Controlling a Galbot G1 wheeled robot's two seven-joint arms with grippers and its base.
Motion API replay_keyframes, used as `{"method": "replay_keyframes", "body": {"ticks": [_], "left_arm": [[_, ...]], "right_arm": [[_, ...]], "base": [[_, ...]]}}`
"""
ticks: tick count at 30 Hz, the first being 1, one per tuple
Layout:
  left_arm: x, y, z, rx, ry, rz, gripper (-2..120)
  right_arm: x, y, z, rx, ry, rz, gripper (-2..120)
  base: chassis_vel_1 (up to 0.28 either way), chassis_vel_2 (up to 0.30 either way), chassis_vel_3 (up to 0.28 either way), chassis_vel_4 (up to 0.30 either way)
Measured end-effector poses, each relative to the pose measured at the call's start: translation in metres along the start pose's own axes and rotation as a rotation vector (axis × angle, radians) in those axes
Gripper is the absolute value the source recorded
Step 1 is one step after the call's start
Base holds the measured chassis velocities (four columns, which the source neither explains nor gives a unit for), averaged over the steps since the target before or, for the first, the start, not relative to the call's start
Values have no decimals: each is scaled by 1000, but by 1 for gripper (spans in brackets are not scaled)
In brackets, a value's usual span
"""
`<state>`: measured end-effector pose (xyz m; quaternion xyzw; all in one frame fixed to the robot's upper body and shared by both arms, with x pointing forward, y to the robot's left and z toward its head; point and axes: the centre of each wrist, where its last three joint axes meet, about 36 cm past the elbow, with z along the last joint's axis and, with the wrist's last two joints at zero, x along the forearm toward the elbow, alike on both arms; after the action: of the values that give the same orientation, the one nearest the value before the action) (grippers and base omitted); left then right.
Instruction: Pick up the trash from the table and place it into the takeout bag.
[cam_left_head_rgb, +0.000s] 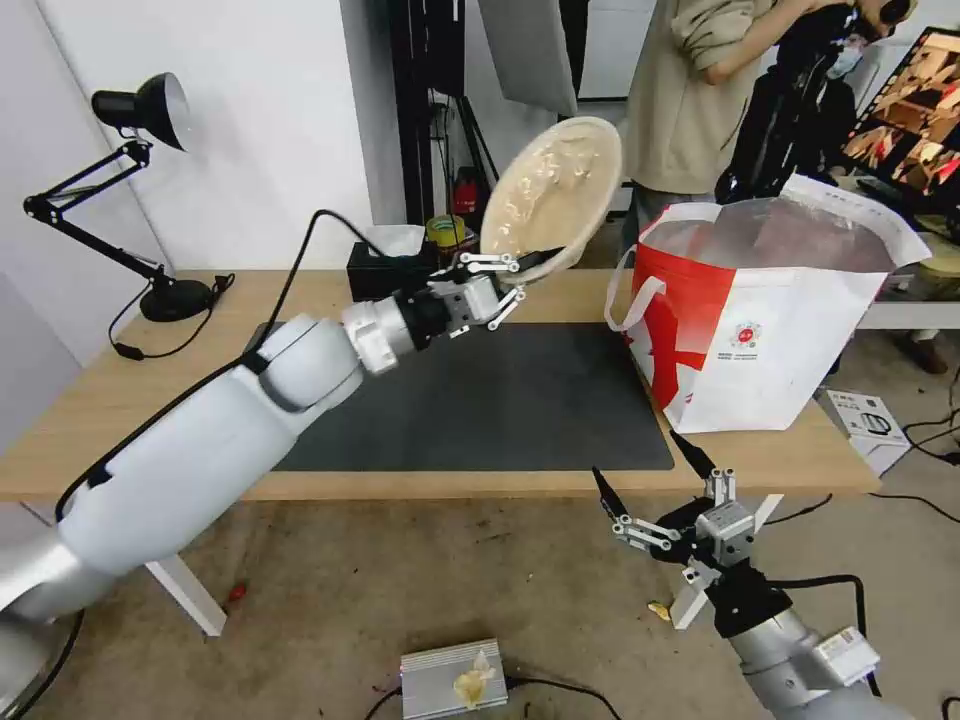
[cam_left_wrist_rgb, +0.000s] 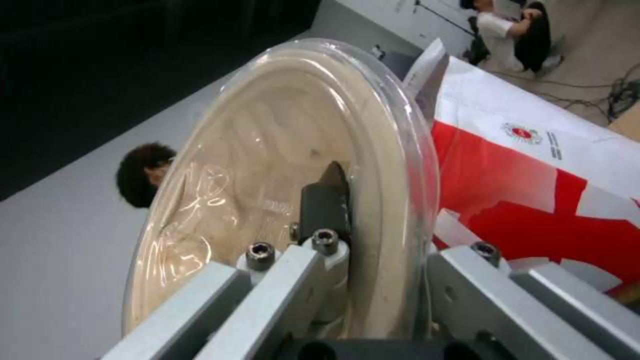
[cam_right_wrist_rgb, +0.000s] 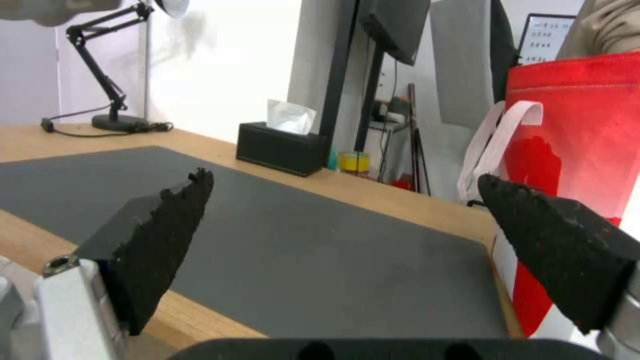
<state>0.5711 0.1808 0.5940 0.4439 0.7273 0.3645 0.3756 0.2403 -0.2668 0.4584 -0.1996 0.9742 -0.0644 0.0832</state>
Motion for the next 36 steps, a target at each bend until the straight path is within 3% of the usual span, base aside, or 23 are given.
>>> {"method": "replay_keyframes", "body": {"ticks": [11,15,23,36], "left_arm": [[-37,9,9,-38,-26,43,1],[-64,21,12,-90,-51,60,1],[-86,29,20,-149,-55,80,1],[-125,28,32,-244,-57,116,1]], "right_arm": [[0,0,0,0,0,0,100],[0,0,0,0,0,0,100],[0,0,0,0,0,0,100],[0,0,0,0,0,0,100]], "base": [[0,0,0,0],[0,0,0,0],[0,0,0,0],[0,0,0,0]]}}
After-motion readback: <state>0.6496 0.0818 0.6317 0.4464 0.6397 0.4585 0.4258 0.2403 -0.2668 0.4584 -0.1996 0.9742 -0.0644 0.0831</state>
